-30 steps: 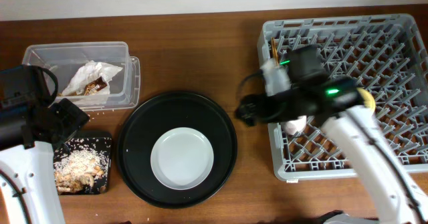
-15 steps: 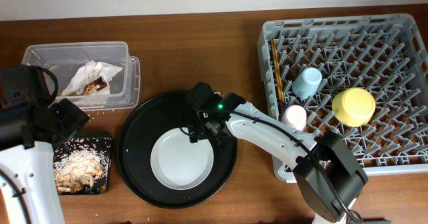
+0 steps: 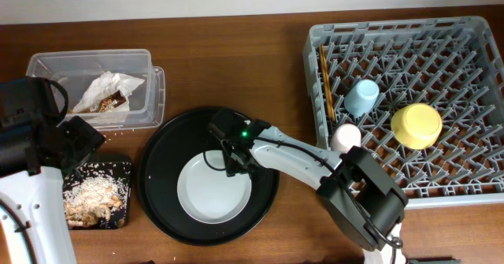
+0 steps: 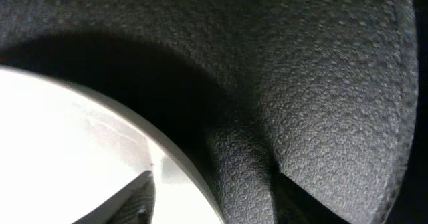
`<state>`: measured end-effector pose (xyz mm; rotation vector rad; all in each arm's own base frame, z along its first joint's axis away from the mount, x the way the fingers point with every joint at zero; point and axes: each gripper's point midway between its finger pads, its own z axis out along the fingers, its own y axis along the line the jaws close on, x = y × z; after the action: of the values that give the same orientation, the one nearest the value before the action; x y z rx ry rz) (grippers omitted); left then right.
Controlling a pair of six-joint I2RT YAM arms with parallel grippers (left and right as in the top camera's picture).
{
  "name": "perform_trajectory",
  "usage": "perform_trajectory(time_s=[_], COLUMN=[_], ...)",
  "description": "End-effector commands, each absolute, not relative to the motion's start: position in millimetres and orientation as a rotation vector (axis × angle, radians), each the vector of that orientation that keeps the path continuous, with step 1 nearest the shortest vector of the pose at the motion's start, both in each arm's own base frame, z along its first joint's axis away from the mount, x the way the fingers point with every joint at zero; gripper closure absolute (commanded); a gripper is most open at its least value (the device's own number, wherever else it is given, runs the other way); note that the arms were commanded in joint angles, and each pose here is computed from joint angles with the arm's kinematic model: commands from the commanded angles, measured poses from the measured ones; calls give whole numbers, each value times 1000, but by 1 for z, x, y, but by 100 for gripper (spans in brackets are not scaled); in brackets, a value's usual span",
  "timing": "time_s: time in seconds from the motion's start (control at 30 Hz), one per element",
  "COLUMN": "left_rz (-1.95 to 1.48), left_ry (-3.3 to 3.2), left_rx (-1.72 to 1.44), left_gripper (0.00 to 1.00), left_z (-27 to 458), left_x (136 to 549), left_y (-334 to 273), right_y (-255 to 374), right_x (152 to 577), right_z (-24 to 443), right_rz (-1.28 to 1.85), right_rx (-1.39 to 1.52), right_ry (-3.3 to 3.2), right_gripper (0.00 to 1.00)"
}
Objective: Sort waste into correct bins and load items into the dishwasher rack
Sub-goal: 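Reach the right gripper to the white plate and grasp its rim, then lift the white plate with the right gripper and carry it over the rack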
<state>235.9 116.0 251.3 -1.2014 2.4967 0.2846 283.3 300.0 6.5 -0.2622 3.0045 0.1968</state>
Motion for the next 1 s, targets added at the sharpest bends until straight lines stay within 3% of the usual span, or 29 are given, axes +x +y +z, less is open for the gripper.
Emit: perform_trajectory(time_s=[0.0,0.1,0.23,0.27,0.47,0.67,0.73,0.87,0.97], left_rz=[281,281,281,281,281,281,281,281,281], left_ry=[2480,2480,2480,2480,2480,2479,2479,2480,2479], left_rx=[-1189,-1189,-1189,-1189,-1189,-1190,-1190,-1189,-1190], left_gripper=[1,1,1,1,1,1,1,1,1], left_z=[258,258,258,258,258,258,258,258,258], left_x=[235,235,235,235,235,235,235,235,235], left_y=[117,117,117,117,117,117,117,117,117], right_y=[299,302,303,301,271,197,130,12,-36], right_x=[278,271,268,269,296,363,393,411,419], right_z=[3,3,6,9,58,169,204,217,231], right_rz=[179,215,234,228,217,302,180,-212,-388], right_rx=[-218,-223,-224,-217,-68,109,309,606,711], right_ry=[3036,3066,3087,3091,3080,2888,2741,2574,2444], right_gripper=[60,71,95,96,96,96,96,96,96])
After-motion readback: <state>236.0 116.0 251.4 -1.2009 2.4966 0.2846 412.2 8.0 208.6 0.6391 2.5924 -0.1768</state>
